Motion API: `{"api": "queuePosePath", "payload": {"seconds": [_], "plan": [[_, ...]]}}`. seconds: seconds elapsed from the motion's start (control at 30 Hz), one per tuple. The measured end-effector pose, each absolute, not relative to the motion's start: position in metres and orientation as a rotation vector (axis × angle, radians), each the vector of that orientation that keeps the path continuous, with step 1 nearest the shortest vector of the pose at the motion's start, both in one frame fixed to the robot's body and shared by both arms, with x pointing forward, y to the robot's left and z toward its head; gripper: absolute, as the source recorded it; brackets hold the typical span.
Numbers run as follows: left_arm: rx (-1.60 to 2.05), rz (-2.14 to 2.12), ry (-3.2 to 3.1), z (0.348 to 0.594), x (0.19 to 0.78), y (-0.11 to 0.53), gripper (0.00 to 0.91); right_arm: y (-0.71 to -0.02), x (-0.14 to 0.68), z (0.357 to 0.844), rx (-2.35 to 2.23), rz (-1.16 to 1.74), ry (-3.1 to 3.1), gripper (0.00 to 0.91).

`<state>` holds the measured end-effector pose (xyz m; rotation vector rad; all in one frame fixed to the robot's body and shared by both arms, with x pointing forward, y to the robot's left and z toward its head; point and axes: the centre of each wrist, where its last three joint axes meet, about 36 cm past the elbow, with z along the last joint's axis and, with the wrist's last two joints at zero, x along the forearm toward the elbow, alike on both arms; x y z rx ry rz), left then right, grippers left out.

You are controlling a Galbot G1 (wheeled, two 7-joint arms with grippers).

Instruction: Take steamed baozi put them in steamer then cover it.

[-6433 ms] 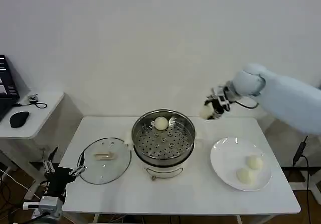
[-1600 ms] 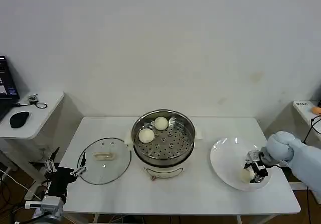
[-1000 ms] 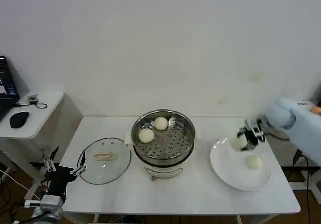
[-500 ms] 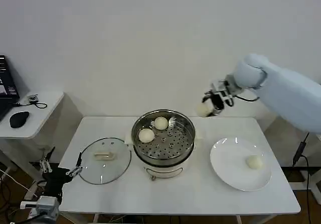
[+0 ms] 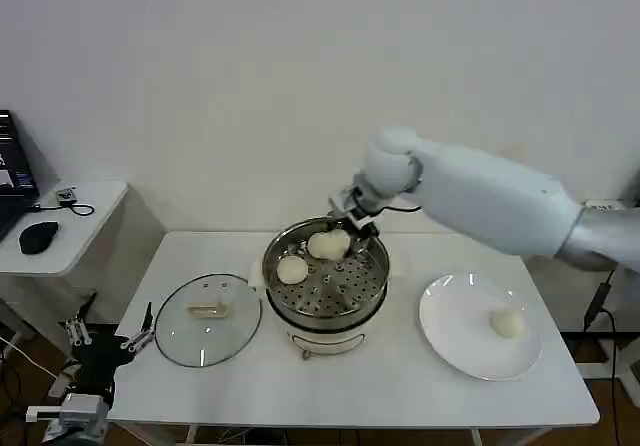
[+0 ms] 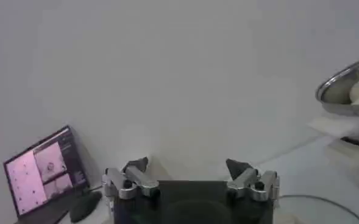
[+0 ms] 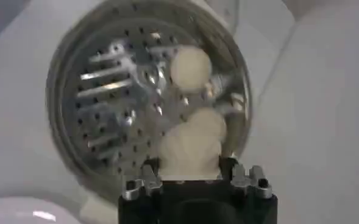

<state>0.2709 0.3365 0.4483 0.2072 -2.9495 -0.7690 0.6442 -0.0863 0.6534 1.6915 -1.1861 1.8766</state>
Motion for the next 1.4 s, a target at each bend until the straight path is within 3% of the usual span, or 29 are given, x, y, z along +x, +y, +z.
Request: {"api": "queuePosePath", "payload": {"seconds": [0.8, 0.83, 0.87, 0.9, 1.4], "plan": [[0.22, -0.76, -2.954, 0.449, 0.27, 0.336, 0.907, -0.055, 0.621, 0.584, 1.891, 1.922, -0.897, 0.675], [0.22, -0.76, -2.954, 0.449, 0.27, 0.336, 0.907, -0.055, 0.621, 0.583, 1.895, 1.922, -0.892, 0.685], [0.22, -0.76, -2.954, 0.449, 0.27, 0.336, 0.907, -0.055, 0.62, 0.582, 1.898, 1.923, -0.887, 0.856], [0.22, -0.76, -2.955, 0.449, 0.27, 0.336, 0.907, -0.055, 0.62, 0.582, 1.901, 1.924, -0.883, 0.907], [0.191, -0.761, -2.966, 0.449, 0.275, 0.333, 0.907, -0.082, 0.631, 0.62, 1.868, 1.921, -1.046, 0.907]]}}
